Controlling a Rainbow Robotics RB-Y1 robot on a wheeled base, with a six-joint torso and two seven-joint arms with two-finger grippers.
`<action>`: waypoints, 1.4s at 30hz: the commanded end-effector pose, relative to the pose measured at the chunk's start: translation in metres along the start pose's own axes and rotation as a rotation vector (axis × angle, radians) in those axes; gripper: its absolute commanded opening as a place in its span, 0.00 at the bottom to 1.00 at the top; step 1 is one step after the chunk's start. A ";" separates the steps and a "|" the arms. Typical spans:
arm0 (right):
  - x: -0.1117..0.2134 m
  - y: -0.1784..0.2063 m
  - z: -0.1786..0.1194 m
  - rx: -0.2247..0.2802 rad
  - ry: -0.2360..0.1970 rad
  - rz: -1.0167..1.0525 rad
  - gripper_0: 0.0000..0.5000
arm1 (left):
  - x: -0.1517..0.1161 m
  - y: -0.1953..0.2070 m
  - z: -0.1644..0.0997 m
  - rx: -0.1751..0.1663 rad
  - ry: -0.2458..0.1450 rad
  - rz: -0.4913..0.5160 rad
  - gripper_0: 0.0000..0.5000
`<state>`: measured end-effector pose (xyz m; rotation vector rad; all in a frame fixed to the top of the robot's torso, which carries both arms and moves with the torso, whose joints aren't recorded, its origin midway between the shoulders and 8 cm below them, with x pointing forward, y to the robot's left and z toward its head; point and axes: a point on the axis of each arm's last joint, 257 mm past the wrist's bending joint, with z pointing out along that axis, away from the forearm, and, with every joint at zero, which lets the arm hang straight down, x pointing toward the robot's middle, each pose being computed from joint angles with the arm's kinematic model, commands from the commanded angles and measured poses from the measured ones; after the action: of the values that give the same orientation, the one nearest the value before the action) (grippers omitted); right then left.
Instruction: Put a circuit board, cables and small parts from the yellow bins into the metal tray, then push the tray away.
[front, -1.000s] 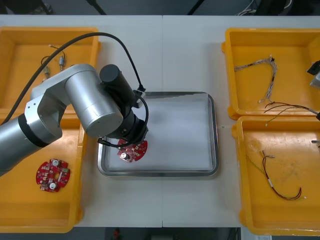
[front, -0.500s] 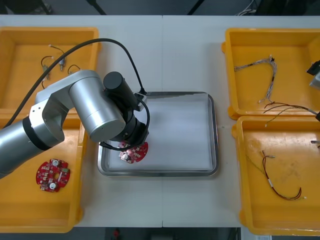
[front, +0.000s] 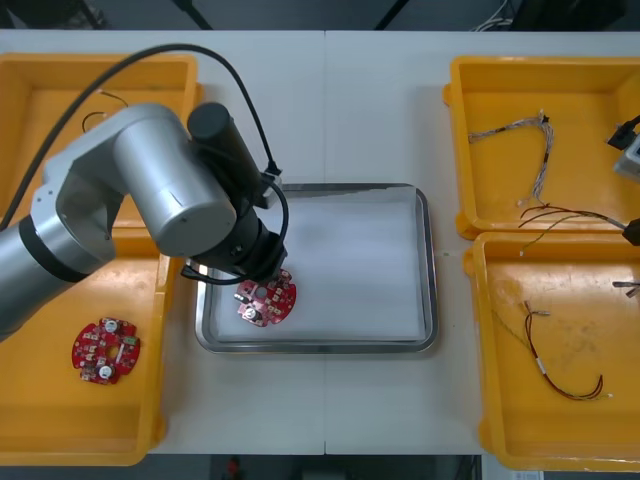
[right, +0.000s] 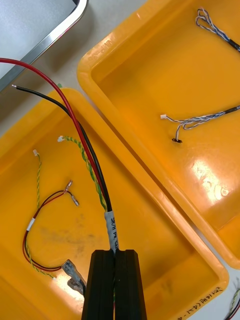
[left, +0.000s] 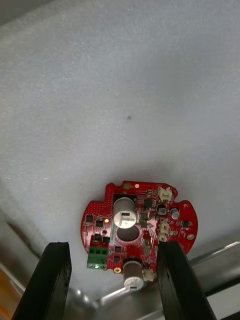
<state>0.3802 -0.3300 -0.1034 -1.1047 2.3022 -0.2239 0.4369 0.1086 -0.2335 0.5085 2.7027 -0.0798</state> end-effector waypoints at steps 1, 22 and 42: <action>-0.013 -0.007 -0.015 0.051 -0.012 -0.066 0.00 | -0.035 -0.004 -0.054 0.022 -0.089 -0.062 1.00; -0.082 0.060 -0.019 -0.004 -0.093 -0.393 0.00 | -0.096 0.138 -0.149 -0.101 -0.124 -0.230 1.00; -0.173 0.144 0.007 -0.079 -0.153 -0.681 0.00 | -0.127 0.296 -0.160 -0.206 -0.239 -0.417 1.00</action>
<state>0.3738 -0.1326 -0.0942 -1.8278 1.7798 -0.3145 0.5726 0.3388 -0.0859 -0.1756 2.6110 -0.0123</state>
